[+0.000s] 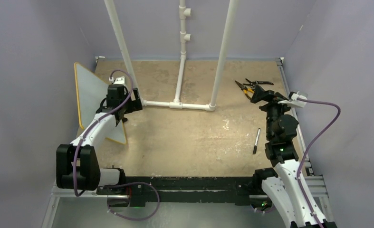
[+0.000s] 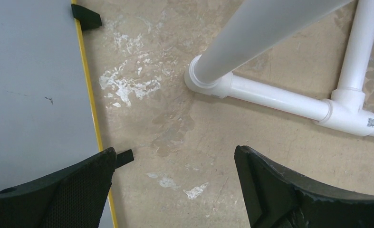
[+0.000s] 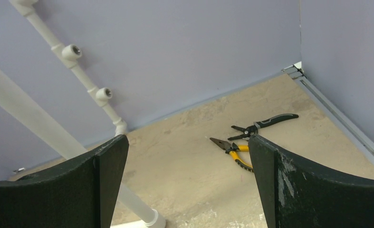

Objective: Write a sentence on the whiteboard
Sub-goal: Move the whiteboard stand to the center of the board.

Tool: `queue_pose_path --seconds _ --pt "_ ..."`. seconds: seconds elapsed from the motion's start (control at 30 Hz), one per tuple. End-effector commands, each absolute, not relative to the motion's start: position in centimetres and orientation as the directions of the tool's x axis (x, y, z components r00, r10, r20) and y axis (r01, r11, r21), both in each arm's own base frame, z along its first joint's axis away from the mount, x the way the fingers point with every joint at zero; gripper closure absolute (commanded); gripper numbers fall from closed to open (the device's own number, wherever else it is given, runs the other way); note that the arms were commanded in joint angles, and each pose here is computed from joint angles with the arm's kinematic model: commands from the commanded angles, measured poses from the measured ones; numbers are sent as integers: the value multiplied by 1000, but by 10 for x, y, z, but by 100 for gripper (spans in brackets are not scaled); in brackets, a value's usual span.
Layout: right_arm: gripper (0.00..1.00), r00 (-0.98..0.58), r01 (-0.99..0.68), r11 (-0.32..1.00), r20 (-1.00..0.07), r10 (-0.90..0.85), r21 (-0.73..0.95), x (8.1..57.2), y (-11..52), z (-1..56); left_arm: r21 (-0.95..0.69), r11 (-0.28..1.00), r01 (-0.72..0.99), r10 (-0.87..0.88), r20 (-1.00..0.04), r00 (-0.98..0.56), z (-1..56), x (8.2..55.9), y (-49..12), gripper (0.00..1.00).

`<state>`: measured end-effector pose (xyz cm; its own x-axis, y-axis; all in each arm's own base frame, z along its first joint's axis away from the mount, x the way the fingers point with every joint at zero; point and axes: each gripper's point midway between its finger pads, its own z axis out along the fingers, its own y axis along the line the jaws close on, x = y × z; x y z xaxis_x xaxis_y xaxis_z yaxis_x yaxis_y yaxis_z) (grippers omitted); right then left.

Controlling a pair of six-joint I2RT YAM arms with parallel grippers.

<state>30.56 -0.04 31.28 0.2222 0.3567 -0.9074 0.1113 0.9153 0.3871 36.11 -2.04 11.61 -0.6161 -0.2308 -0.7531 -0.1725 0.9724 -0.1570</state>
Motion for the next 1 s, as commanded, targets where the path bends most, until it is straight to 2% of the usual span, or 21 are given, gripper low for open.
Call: queue_pose_path --seconds 0.0,0.33,0.73,0.87,0.97 --pt "2 264 65 909 -886 382 411 299 3 326 -194 961 -196 -275 -730 -626 104 363 -25 6" --pt "1 283 54 905 -876 391 422 292 2 331 -100 946 -308 -300 -629 -717 67 334 0 4" --pt "1 302 65 901 -869 392 429 285 -2 336 33 927 -374 -277 -611 -741 68 306 27 1" --pt "1 306 68 899 -867 393 432 284 -3 336 -16 942 -336 -268 -637 -723 74 313 19 1" --pt "1 303 67 900 -868 393 431 284 -2 336 -60 958 -280 -254 -630 -734 72 322 7 6"
